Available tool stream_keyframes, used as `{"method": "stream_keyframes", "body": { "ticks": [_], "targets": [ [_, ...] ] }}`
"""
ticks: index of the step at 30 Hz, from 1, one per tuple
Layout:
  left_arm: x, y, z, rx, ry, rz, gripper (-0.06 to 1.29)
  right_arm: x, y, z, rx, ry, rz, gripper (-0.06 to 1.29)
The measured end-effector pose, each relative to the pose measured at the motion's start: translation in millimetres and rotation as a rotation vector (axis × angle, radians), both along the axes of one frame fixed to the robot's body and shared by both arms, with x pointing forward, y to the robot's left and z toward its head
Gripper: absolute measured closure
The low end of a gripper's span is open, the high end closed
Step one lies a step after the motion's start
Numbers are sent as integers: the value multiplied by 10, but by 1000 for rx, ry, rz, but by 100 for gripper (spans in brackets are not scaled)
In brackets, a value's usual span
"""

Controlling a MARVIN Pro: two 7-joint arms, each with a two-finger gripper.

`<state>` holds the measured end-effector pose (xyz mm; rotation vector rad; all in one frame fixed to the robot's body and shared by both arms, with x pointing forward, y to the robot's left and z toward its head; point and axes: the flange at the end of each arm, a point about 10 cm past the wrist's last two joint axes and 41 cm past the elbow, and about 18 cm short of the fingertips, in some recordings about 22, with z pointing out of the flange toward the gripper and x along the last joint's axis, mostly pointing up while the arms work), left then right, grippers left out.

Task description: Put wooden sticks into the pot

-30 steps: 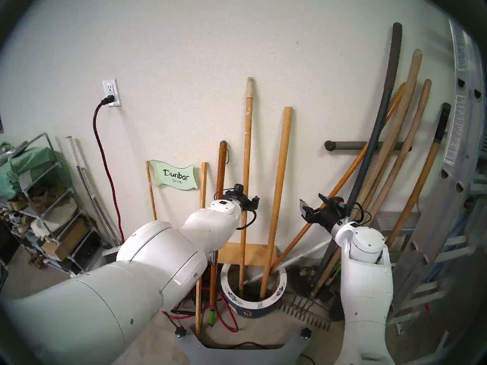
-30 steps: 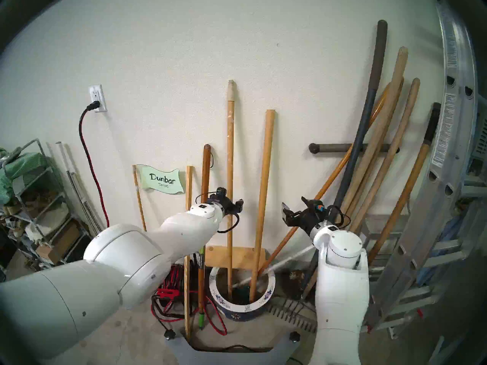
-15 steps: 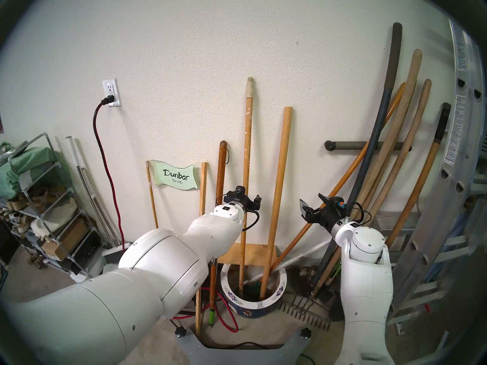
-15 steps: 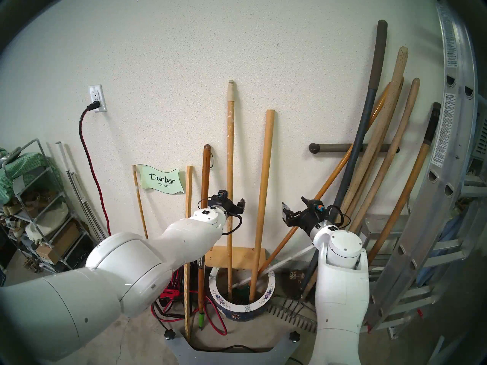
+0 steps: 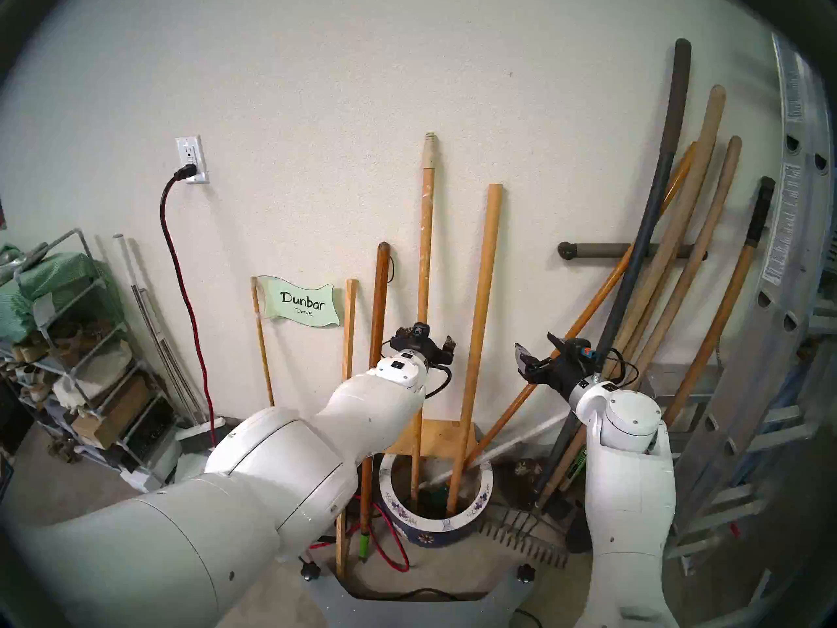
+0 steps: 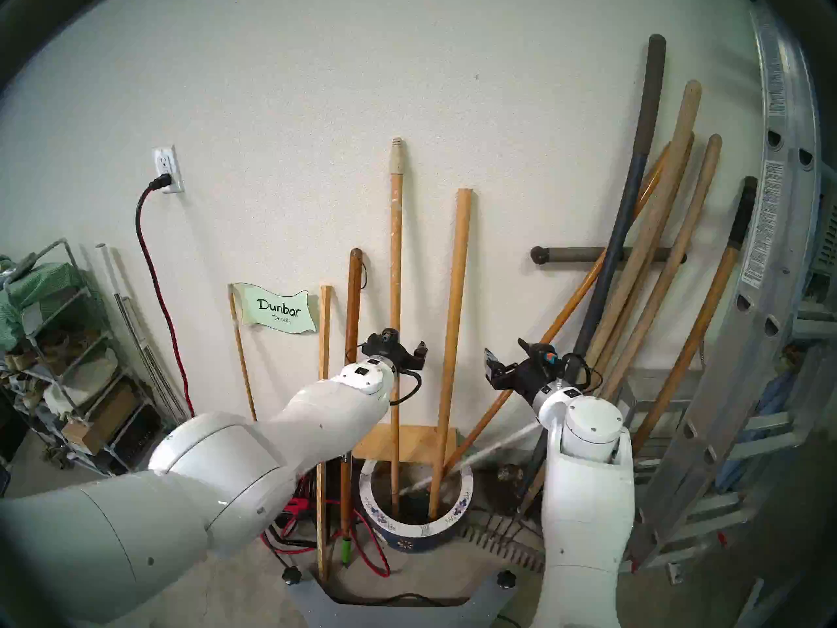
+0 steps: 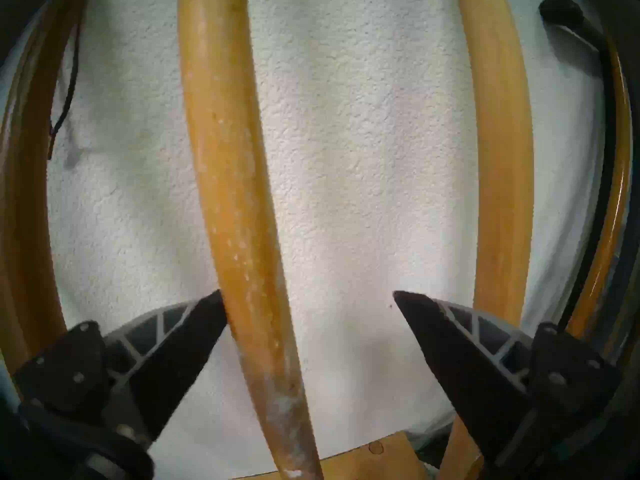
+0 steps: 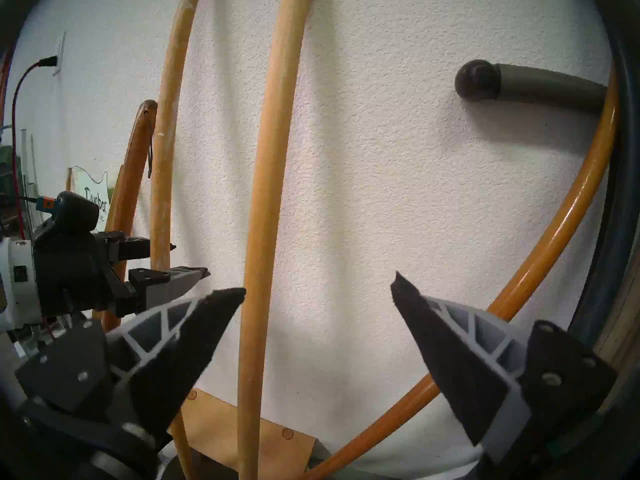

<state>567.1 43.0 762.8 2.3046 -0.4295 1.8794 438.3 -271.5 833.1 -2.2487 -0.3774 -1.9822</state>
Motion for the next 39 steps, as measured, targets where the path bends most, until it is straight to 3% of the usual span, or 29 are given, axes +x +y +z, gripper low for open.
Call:
{"method": "stream_keyframes", "body": {
  "ticks": [11, 27, 39],
  "targets": [
    [-39, 126, -44, 6, -38, 41, -1, 0, 0, 0, 0, 0, 0, 1],
    [-106, -262, 309, -145, -169, -7, 0, 1, -1, -1, -1, 1, 0, 1],
    [-248, -342, 360, -202, -215, -14, -1, 1, -1, -2, -2, 1, 0, 1]
  ]
}}
